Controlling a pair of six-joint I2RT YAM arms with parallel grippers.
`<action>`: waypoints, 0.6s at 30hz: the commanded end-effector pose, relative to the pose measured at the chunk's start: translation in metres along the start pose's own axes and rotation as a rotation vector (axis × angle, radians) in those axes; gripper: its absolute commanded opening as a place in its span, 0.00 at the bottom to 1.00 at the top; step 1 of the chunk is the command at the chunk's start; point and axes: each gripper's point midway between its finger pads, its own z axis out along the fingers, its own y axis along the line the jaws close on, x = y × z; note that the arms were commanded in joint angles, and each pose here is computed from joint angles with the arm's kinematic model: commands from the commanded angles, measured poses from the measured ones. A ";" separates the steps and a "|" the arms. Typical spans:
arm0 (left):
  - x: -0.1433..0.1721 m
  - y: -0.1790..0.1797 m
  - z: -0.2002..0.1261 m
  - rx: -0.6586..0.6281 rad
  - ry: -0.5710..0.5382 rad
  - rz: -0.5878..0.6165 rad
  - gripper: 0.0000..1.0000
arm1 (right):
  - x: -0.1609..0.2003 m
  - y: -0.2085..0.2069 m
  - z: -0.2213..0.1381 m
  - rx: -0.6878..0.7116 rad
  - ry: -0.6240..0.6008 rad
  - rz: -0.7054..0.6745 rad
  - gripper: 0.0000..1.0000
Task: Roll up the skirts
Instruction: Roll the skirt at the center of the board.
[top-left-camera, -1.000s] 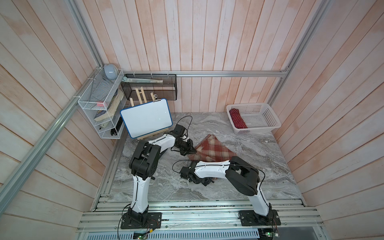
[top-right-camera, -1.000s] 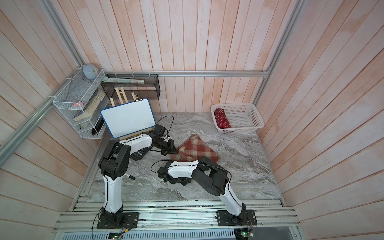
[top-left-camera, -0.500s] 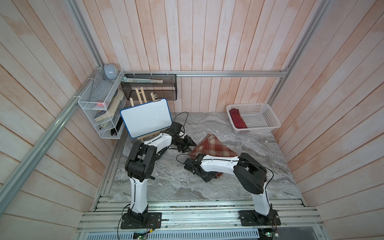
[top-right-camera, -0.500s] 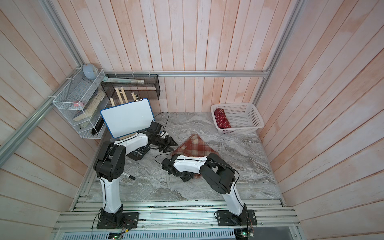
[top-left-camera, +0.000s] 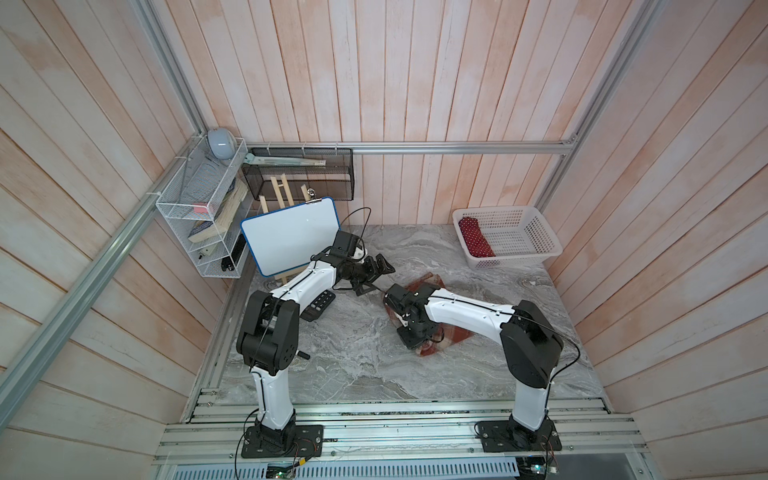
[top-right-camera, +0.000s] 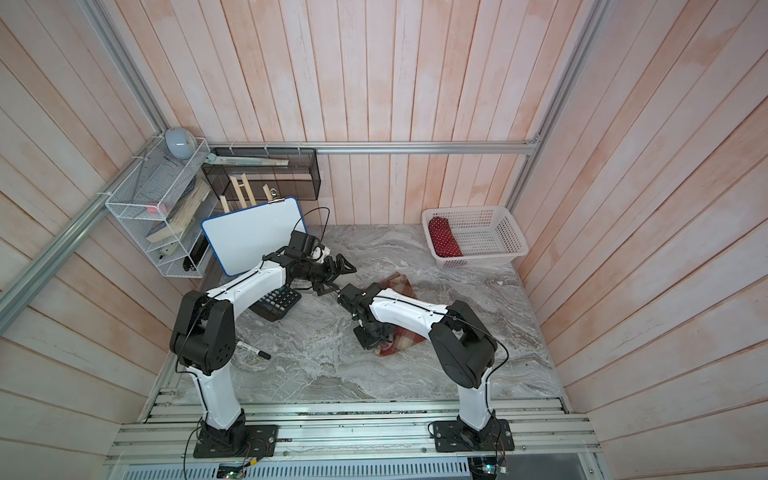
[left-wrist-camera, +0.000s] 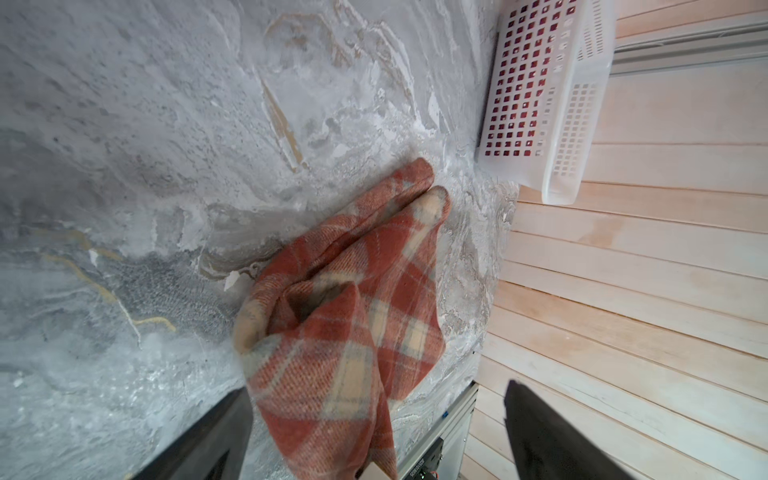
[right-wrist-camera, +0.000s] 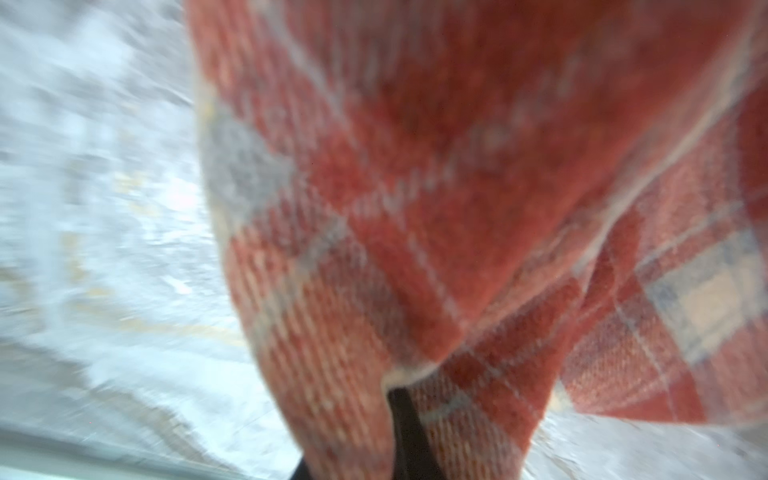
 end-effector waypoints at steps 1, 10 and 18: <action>-0.007 -0.010 -0.017 0.024 -0.065 0.016 1.00 | -0.007 0.027 -0.019 -0.232 -0.022 0.021 0.00; -0.004 -0.016 -0.021 0.049 -0.036 0.036 1.00 | -0.008 0.040 -0.035 -0.560 -0.037 0.168 0.00; -0.003 -0.004 -0.015 0.014 -0.021 0.062 1.00 | 0.006 0.037 -0.029 -0.765 -0.038 0.329 0.00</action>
